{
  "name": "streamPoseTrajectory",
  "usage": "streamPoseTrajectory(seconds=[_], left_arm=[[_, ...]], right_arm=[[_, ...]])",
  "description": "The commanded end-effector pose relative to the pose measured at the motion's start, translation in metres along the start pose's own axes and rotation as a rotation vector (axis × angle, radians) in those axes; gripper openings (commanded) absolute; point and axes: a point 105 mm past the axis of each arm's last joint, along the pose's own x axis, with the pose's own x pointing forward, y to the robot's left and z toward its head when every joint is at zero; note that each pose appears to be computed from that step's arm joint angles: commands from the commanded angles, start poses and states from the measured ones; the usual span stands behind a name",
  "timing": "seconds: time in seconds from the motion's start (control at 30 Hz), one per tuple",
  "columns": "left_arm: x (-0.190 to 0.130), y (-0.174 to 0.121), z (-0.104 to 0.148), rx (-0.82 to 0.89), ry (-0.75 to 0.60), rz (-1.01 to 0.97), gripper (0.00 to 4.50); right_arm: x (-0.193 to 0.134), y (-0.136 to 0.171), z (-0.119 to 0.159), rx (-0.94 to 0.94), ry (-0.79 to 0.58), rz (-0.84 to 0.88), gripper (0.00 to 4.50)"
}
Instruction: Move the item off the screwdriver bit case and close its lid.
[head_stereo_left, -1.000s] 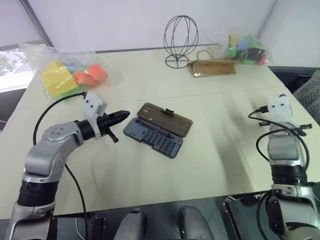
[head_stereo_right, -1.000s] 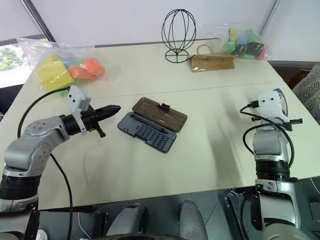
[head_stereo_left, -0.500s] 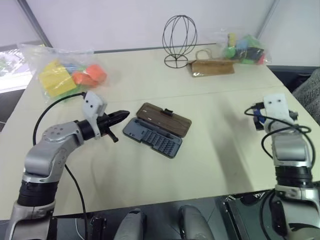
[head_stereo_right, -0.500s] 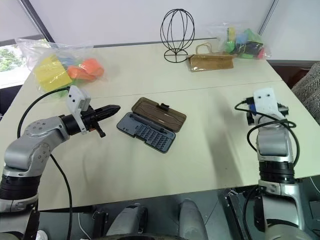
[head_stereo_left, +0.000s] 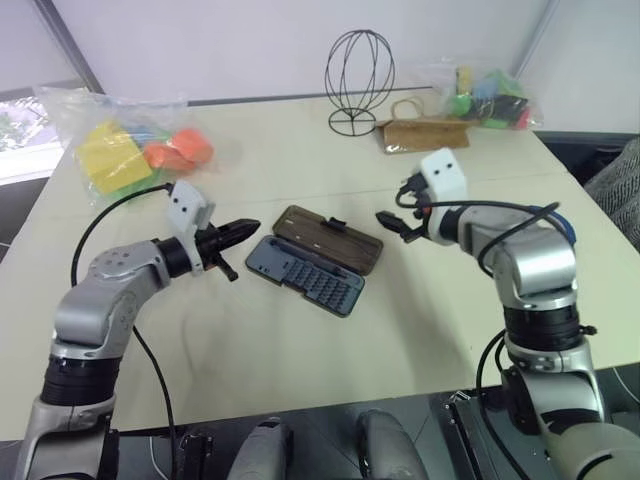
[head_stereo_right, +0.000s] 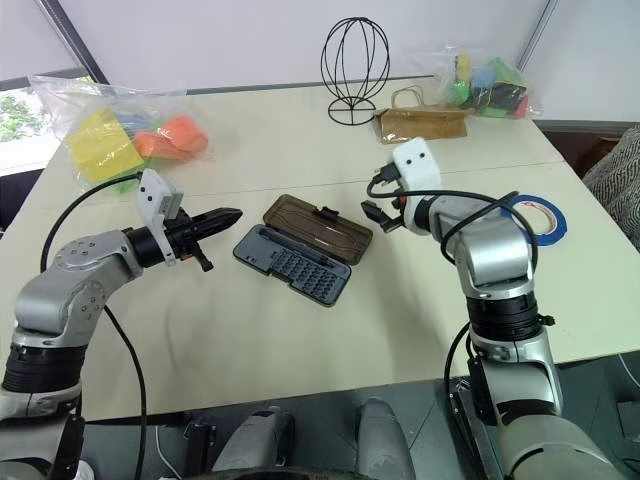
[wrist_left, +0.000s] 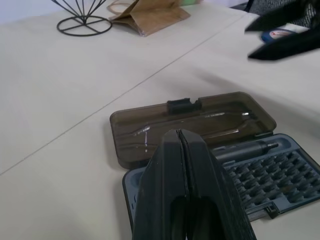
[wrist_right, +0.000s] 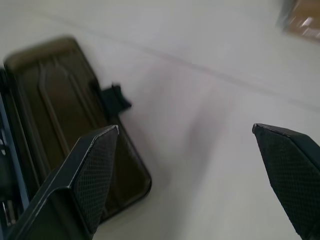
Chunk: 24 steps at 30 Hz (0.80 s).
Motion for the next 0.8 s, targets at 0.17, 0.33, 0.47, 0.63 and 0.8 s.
streamPoseTrajectory(seconds=[0.17,0.33,0.47,0.63,0.8], left_arm=[[-0.008,0.0,0.005,0.029,-0.016,0.024,0.0],[-0.012,-0.003,0.0,0.022,0.0,0.022,0.0],[-0.014,-0.004,-0.001,0.02,0.003,0.03,0.0],[-0.015,-0.005,0.0,0.023,0.003,0.036,0.0],[-0.018,-0.005,0.006,0.023,-0.008,0.034,0.0]], right_arm=[[0.014,0.012,-0.014,-0.025,0.011,0.033,4.47],[0.021,0.016,-0.024,-0.026,0.028,0.033,4.47],[0.028,0.02,-0.029,-0.03,0.038,0.032,4.47],[0.033,0.027,-0.034,-0.053,0.043,0.04,3.94],[0.039,0.029,-0.036,-0.059,0.05,0.057,1.74]])
